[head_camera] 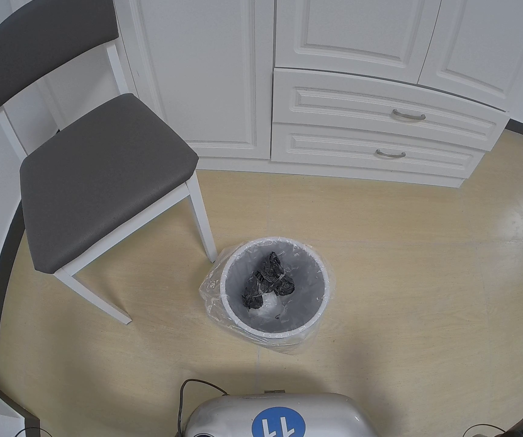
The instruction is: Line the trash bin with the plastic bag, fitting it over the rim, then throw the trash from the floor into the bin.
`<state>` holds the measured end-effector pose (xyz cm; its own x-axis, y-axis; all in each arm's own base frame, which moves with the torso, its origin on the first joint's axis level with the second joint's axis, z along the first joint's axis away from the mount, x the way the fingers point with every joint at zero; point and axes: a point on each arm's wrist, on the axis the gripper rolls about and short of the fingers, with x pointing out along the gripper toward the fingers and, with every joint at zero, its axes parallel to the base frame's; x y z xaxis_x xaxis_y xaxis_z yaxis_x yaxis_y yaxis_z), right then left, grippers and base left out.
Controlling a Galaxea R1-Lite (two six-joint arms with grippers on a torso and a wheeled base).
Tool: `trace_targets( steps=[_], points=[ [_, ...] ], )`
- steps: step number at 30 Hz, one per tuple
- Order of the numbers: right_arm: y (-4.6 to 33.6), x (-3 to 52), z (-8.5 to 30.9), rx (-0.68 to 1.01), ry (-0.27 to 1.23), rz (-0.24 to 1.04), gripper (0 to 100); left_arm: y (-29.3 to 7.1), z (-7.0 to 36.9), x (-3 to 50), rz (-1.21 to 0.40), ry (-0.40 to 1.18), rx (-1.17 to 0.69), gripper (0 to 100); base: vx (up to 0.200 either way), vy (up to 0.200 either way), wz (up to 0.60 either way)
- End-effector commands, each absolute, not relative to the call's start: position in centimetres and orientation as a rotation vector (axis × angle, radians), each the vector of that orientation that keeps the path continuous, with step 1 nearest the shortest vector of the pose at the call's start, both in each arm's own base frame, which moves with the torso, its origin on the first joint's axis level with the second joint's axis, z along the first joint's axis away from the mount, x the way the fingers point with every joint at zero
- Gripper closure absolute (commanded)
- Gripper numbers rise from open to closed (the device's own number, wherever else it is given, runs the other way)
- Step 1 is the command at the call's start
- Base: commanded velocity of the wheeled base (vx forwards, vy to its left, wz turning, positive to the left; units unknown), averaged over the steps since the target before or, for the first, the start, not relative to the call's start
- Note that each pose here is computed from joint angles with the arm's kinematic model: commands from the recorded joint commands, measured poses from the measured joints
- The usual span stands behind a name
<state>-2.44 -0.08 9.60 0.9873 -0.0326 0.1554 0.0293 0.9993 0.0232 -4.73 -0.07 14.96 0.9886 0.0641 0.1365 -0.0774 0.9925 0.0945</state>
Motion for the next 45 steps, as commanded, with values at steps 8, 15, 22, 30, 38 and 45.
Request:
trace_targets(
  steps=[8,15,22,30,38,45],
  points=[
    [-0.1,-2.3,8.3,0.009,-0.068,-0.032,0,0.0,11.2,-3.8,-0.008,-0.003,0.040,0,0.000,0.000,0.00],
    [0.1,-2.3,8.2,0.083,-0.057,0.035,0,0.0,8.3,-2.3,-0.014,-0.055,-0.010,0,0.000,0.000,0.00],
    [0.3,-2.3,8.2,0.056,-0.056,0.132,0,-0.1,8.2,-2.5,-0.028,-0.006,-0.032,0,0.000,0.000,0.00],
    [-0.2,-2.3,8.1,0.059,-0.059,-0.097,0,0.0,8.2,-2.5,-0.020,-0.012,-0.043,0,0.000,0.000,0.00],
    [0.0,-2.3,7.5,-0.018,0.000,0.005,0,-0.1,8.2,-2.5,-0.030,0.011,-0.046,0,0.000,0.000,0.00],
    [0.0,-2.3,7.5,-0.023,0.004,0.023,0,-0.1,8.2,-2.6,-0.031,0.005,-0.043,0,0.000,0.000,0.00]
  ],
)
